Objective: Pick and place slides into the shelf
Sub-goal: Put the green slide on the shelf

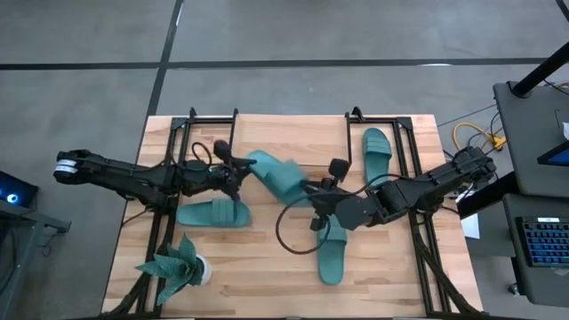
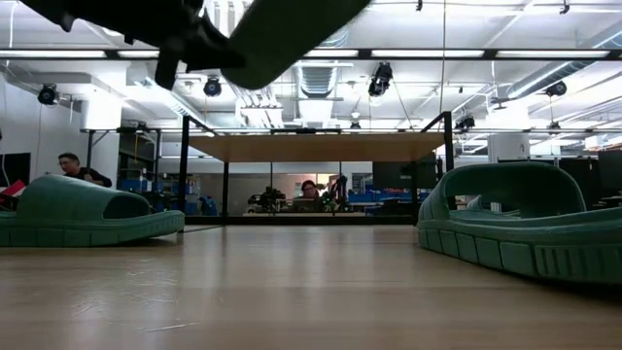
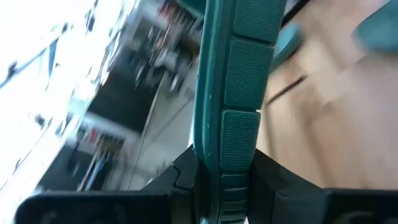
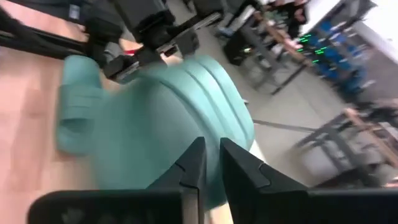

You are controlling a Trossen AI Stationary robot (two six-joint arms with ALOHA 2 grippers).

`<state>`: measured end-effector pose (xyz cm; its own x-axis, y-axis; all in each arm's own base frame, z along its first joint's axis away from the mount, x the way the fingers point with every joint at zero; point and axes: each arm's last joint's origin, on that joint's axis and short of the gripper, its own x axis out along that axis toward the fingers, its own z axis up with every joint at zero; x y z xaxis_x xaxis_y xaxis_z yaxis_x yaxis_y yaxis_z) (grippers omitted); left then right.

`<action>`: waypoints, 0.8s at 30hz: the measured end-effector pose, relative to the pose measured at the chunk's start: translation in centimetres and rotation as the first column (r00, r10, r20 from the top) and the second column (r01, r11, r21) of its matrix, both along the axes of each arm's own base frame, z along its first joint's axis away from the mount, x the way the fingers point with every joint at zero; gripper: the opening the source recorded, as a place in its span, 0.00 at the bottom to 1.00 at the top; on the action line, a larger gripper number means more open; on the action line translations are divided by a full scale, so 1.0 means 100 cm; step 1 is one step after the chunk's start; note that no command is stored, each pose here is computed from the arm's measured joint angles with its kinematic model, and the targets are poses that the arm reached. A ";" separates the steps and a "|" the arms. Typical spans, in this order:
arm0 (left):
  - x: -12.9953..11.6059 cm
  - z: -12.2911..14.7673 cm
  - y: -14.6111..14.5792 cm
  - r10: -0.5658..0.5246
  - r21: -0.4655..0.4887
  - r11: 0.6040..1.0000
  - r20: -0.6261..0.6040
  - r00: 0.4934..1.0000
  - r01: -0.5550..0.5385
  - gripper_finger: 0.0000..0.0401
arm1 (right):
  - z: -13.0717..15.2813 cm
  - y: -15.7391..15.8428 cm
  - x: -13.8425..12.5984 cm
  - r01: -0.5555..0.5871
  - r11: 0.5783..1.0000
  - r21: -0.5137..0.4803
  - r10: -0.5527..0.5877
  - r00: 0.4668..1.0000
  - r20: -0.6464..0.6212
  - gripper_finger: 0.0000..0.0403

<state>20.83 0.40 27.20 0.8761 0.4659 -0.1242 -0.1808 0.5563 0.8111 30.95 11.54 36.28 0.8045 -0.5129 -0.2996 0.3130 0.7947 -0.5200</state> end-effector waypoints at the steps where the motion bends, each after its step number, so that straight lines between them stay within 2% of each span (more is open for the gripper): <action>1: -0.001 0.001 0.001 0.020 -0.008 1.000 0.010 1.000 -0.020 0.14 | 0.001 0.000 -0.001 0.028 0.999 -0.025 -0.028 1.000 0.006 0.12; 6: -0.003 0.004 0.001 0.033 -0.029 0.999 0.041 0.999 -0.032 0.14 | 0.005 -0.003 -0.004 0.116 0.985 -0.130 -0.116 0.993 0.006 0.19; 12: -0.005 0.004 0.005 0.215 -0.018 0.977 0.057 0.975 -0.214 0.14 | 0.008 -0.002 -0.009 0.172 0.962 -0.214 -0.176 0.984 0.002 0.27; 16: -0.006 0.005 0.006 0.273 -0.030 0.962 0.074 0.959 -0.271 0.14 | 0.009 0.004 -0.013 0.201 0.935 -0.293 -0.213 0.977 -0.010 0.31; 24: -0.005 0.005 0.007 0.286 -0.029 0.958 0.071 0.956 -0.284 0.14 | 0.006 0.012 -0.014 0.134 0.913 -0.385 -0.180 0.980 -0.085 0.40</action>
<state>20.37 1.06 27.66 0.7144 0.6957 -0.0754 -0.3926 0.4877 0.7797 29.50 12.73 36.84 0.6757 -0.7226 -0.1462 0.3370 0.4791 -0.8105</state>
